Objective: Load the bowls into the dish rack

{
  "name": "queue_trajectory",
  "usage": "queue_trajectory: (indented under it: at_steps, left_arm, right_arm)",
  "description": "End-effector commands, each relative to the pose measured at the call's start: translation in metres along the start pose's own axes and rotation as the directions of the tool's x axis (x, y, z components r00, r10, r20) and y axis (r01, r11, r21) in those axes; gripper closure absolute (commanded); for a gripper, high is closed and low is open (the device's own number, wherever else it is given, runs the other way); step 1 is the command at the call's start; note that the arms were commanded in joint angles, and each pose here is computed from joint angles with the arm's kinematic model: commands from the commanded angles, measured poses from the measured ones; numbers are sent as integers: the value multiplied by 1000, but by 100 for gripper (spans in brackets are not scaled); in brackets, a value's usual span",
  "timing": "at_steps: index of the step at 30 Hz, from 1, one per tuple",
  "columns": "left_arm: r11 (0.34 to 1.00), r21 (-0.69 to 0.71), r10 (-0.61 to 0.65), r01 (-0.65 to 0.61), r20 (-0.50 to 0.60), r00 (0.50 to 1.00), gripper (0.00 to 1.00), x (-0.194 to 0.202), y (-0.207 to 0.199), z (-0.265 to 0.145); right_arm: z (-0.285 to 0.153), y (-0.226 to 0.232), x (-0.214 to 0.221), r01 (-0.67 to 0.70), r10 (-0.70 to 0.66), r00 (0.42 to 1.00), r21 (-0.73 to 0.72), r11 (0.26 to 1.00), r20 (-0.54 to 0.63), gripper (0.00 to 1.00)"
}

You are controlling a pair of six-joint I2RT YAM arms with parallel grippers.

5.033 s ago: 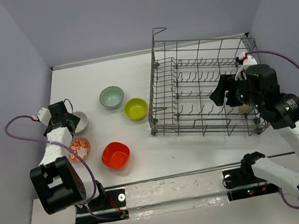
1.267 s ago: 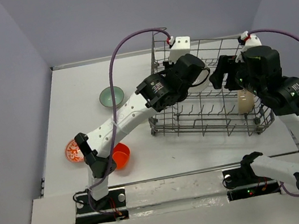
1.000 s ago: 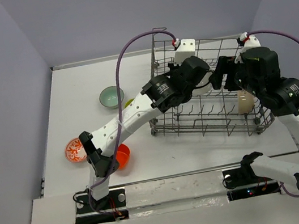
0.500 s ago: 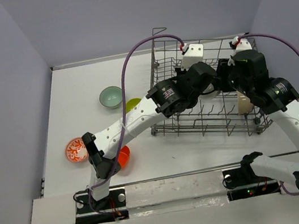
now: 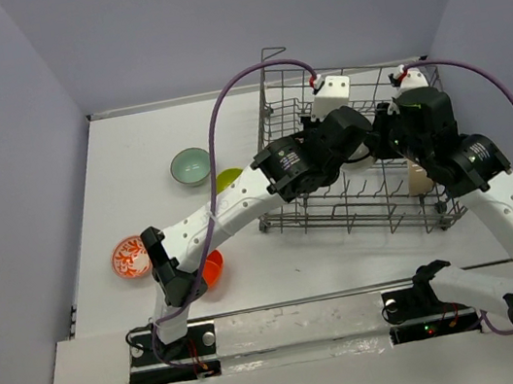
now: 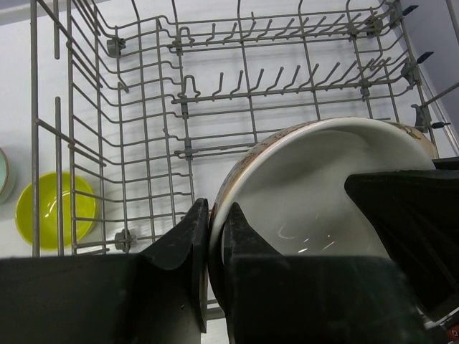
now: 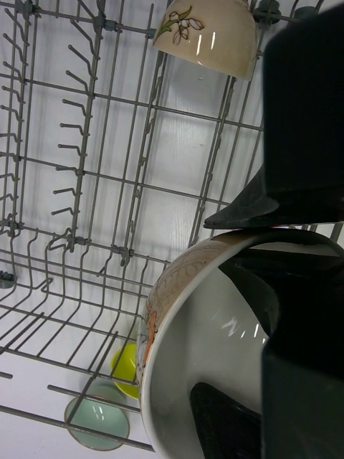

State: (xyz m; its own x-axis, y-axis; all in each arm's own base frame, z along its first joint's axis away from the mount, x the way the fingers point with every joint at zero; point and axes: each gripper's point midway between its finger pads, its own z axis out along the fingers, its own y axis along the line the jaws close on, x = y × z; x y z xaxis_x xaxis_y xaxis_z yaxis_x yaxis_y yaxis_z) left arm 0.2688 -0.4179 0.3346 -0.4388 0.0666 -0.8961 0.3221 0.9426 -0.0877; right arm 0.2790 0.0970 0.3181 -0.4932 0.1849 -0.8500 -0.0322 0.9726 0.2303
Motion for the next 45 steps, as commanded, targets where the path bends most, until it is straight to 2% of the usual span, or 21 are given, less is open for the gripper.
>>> queue_trajectory:
  at_steps: [1,3,4,9,14,17,20,21,22,23,26,27,29,32,34,36,37,39,40,45]
  left_arm:
    - [983,96,-167,155,138,976,81,-54,-14,-33]
    - [982,109,-167,152,148,975,73,-57,-16,-36]
    - [982,112,-165,149,150,975,63,-57,-17,-38]
    - [982,114,-166,149,157,973,35,-62,-15,-44]
    - [981,115,-174,155,176,969,28,-72,-5,-59]
    - [983,69,-178,168,188,966,26,-73,21,-73]
    - [961,97,-275,259,240,931,24,-90,54,-107]
    - [967,86,-254,241,225,941,22,-74,60,-104]
    - [963,106,-267,249,228,936,21,-72,66,-111]
    - [942,158,-331,297,268,905,20,-88,85,-136]
    - [935,171,-348,311,275,896,18,-73,117,-154]
    - [944,147,-324,294,266,908,18,-59,124,-150]
    - [941,146,-335,305,281,899,16,-55,145,-162]
    - [948,109,-318,299,290,903,14,-35,169,-165]
    - [952,91,-306,292,293,906,12,-19,185,-164]
    - [950,68,-309,303,308,900,12,-13,199,-159]
    - [958,72,-285,276,285,915,12,3,203,-153]
    - [960,62,-280,274,285,917,11,12,212,-145]
    - [966,35,-258,258,255,932,11,31,220,-131]
    - [971,-6,-228,239,273,935,10,53,252,-119]
  right_arm:
    - [-1,1,-22,-45,44,995,9,999,91,99]
    - [-3,-2,-25,-45,43,994,22,999,103,99]
    - [-4,-3,-25,-47,43,994,29,998,103,99]
    - [-11,-9,-30,-47,41,992,54,997,123,99]
    - [-17,-19,-36,-52,35,989,110,993,147,99]
    - [-22,-33,-42,-44,14,987,186,982,161,99]
    - [-21,-48,-42,-24,-18,989,280,960,147,99]
    - [-21,-58,-44,-12,-41,988,340,940,148,99]
    - [-21,-64,-45,-8,-51,988,378,926,145,99]
    - [-17,-74,-44,6,-71,989,445,896,130,99]
    - [-9,-87,-40,44,-110,990,541,840,90,99]
    - [-3,-97,-40,66,-135,988,611,789,69,99]
    - [6,-110,-36,120,-178,984,706,698,8,99]
    - [7,-120,-41,160,-213,976,790,592,-38,99]
    - [14,-126,-43,203,-247,965,838,507,-85,99]
    - [14,-128,-50,209,-269,959,867,452,-91,99]
    - [20,-127,-46,252,-289,948,872,420,-135,99]
    - [23,-127,-50,260,-302,942,883,390,-145,99]
    - [21,-129,-50,279,-312,935,891,357,-167,99]
    - [33,-123,-44,357,-360,900,890,283,-247,99]
